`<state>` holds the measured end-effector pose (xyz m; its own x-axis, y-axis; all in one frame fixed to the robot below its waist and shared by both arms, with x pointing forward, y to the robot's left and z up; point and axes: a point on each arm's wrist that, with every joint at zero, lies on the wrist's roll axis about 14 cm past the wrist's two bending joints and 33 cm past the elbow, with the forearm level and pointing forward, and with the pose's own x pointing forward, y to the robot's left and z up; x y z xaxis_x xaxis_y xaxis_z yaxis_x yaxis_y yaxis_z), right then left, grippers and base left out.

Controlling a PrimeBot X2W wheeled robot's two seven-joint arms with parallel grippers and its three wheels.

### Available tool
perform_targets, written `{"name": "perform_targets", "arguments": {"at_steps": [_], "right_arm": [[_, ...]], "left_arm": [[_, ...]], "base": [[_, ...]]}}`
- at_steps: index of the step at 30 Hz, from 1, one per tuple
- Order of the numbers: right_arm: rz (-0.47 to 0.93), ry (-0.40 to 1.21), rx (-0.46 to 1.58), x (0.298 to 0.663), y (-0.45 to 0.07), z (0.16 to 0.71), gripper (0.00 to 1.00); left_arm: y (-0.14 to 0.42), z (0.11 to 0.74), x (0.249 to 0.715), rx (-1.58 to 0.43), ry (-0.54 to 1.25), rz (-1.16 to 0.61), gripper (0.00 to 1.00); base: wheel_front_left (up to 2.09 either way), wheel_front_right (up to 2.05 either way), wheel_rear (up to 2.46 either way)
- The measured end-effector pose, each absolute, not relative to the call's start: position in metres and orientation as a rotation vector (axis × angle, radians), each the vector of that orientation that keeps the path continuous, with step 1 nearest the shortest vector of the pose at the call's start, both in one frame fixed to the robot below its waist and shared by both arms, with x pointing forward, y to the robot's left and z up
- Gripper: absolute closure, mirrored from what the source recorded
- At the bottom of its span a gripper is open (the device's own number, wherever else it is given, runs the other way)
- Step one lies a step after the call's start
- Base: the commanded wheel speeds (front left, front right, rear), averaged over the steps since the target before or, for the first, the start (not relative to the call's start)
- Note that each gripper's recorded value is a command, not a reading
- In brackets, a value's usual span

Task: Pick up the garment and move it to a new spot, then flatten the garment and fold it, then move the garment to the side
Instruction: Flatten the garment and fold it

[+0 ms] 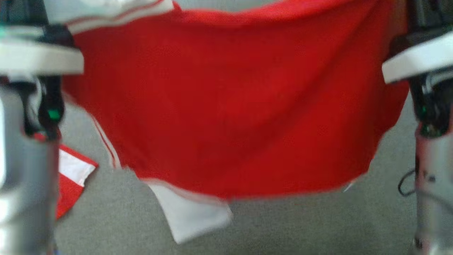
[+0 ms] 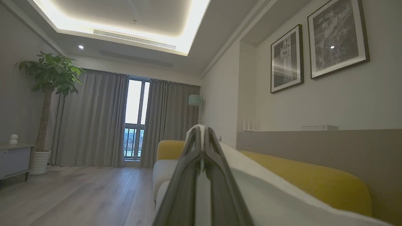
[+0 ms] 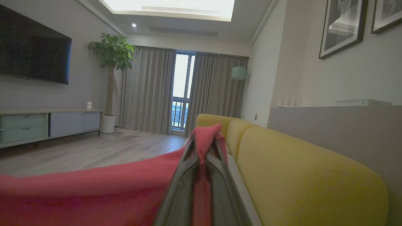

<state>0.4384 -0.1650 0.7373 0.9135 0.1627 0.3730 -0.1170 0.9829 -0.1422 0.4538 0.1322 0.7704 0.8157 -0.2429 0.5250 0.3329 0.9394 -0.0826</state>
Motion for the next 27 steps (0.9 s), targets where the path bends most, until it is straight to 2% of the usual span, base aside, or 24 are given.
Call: {"name": "perform_targets", "arguments": {"at_steps": [3,5,11,14,17,21,24,27], "right_arm": [[0.139,-0.302,-0.130,0.481,-0.168,0.717,1.00],[0.134,-0.297,-0.140,0.515,-0.171,0.722,1.00],[0.092,-0.464,-0.154,0.597,-0.177,0.778,1.00],[0.072,-0.519,-0.129,0.627,-0.181,0.779,1.00],[0.067,-0.445,-0.101,0.652,-0.182,0.734,1.00],[0.068,-0.234,-0.045,0.670,-0.178,0.650,1.00],[0.071,-0.042,-0.024,0.668,-0.176,0.583,1.00],[0.079,0.150,-0.019,0.648,-0.174,0.522,1.00]], "left_arm": [[0.137,0.768,0.497,-0.122,-0.496,-0.305,1.00],[0.142,0.777,0.528,-0.106,-0.500,-0.293,1.00],[0.163,0.815,0.599,-0.077,-0.615,-0.218,1.00],[0.171,0.817,0.621,-0.055,-0.669,-0.190,1.00],[0.170,0.789,0.640,-0.039,-0.628,-0.192,1.00],[0.166,0.730,0.651,-0.028,-0.482,-0.201,1.00],[0.168,0.673,0.647,-0.008,-0.352,-0.201,1.00],[0.168,0.608,0.628,0.030,-0.196,-0.215,1.00]], "base": [[0.00,0.00,0.00],[0.00,0.00,0.00],[0.00,0.00,0.00],[0.00,0.00,0.00],[0.00,0.00,0.00],[0.00,0.00,0.00],[0.00,0.00,0.00],[0.00,0.00,0.00]]}}
